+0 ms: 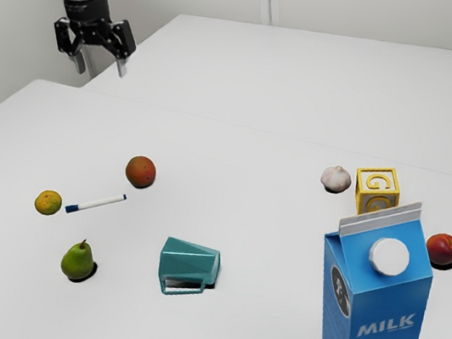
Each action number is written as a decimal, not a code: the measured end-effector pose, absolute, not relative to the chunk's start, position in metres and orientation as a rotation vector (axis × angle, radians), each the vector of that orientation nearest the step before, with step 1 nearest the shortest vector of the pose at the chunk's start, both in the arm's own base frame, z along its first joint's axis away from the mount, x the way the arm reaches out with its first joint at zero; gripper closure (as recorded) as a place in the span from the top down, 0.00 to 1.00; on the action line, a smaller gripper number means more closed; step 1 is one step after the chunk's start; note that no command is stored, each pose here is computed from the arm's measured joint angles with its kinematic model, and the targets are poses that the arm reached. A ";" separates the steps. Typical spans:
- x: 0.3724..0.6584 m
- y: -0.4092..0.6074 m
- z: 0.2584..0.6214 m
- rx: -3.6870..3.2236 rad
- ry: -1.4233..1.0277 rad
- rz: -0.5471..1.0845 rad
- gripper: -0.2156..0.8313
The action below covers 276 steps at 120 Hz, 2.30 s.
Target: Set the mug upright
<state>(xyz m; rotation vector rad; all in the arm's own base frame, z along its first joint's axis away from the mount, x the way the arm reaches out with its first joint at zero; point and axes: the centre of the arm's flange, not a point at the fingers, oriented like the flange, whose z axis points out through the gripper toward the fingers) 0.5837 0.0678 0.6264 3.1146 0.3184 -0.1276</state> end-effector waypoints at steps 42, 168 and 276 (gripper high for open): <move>0.485 0.014 0.506 2.776 0.376 -0.288 0.79; 0.401 0.009 0.275 1.999 0.517 0.152 0.79; 0.406 -0.020 0.263 1.963 0.451 0.245 0.11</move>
